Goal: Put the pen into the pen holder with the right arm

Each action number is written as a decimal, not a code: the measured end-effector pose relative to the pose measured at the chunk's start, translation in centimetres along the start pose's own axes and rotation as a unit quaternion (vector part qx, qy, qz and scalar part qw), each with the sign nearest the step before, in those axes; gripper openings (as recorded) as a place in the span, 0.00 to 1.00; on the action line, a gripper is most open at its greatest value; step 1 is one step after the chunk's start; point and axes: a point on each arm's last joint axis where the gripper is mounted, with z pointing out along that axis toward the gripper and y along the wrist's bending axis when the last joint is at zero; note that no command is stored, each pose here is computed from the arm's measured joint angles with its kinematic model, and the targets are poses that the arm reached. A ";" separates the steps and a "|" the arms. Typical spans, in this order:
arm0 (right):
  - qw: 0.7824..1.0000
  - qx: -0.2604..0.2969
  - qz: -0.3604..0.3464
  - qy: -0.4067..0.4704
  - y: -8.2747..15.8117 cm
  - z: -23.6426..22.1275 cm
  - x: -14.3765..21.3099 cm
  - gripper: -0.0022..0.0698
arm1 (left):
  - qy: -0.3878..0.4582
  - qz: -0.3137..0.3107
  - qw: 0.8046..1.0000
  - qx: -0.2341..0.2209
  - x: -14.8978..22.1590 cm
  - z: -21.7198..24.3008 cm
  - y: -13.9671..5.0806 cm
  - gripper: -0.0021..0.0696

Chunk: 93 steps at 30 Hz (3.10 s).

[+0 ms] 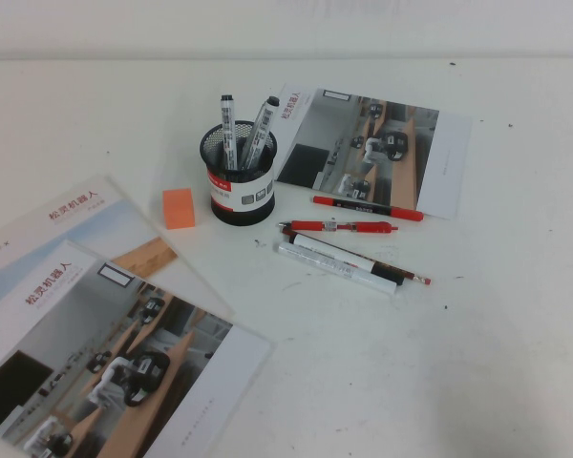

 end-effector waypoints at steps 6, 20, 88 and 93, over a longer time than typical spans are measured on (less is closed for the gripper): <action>1.000 0.003 0.018 -0.021 -0.1 0.0 -0.4 0.00 | 0.000 0.000 1.000 0.000 0.0 0.0 0.0 0.03; 0.934 -0.008 -0.347 0.084 9.4 1.8 -5.1 0.00 | 0.000 0.000 1.000 0.000 0.0 0.0 0.0 0.03; 0.477 0.018 -0.614 0.628 4.2 38.7 11.6 0.42 | 0.000 0.000 1.000 0.000 0.0 0.0 0.0 0.03; 0.484 0.039 -0.614 0.623 4.3 39.1 11.3 0.42 | 0.000 0.000 1.000 0.000 0.0 0.0 0.0 0.03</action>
